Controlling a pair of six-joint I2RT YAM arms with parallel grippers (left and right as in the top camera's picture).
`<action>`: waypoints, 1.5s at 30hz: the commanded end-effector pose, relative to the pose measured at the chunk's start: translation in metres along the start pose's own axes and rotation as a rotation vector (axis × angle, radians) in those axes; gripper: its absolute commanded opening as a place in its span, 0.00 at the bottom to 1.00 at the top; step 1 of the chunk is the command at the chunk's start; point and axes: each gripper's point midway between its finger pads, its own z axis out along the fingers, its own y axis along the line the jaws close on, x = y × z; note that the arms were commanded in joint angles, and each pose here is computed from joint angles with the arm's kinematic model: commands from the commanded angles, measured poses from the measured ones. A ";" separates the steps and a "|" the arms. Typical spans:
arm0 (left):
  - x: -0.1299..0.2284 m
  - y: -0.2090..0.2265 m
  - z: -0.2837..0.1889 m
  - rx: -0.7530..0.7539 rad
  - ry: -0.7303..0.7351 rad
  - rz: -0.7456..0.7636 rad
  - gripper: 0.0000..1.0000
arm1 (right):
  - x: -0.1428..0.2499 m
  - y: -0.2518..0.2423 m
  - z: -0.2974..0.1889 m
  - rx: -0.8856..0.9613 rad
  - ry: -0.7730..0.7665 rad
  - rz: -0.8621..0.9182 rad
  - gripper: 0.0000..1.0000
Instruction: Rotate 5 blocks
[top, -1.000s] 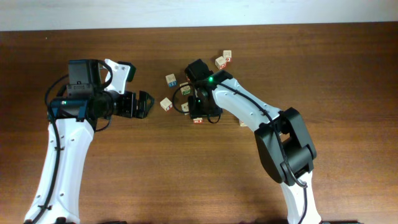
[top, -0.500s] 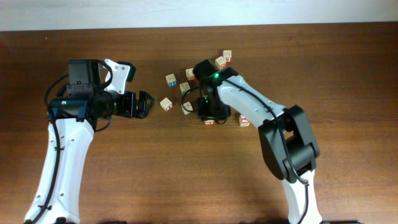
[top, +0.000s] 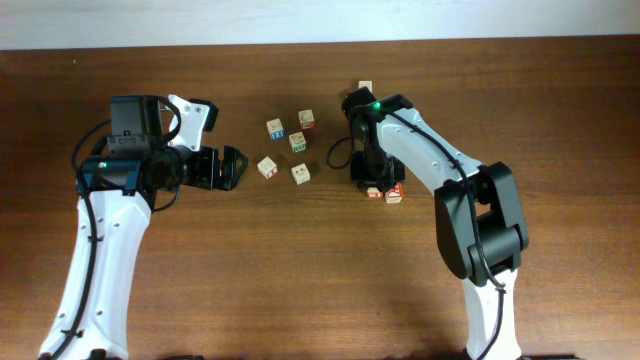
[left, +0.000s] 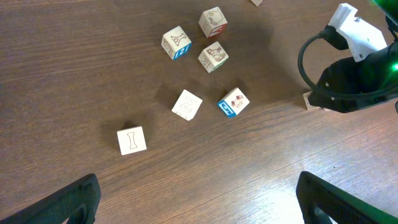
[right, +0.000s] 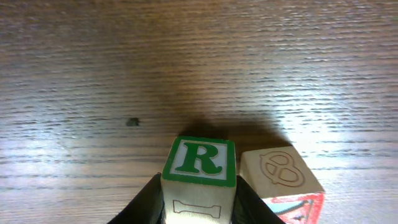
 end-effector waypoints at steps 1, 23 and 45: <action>-0.008 -0.004 -0.003 0.016 -0.019 0.000 0.99 | -0.003 -0.011 0.003 0.059 -0.010 -0.003 0.36; -0.008 -0.003 -0.003 0.012 -0.018 0.000 0.99 | -0.077 0.056 -0.079 -0.214 -0.307 -0.069 0.60; -0.008 -0.003 -0.003 0.009 -0.018 0.000 0.99 | -0.032 0.162 -0.024 -0.306 -0.235 -0.360 0.54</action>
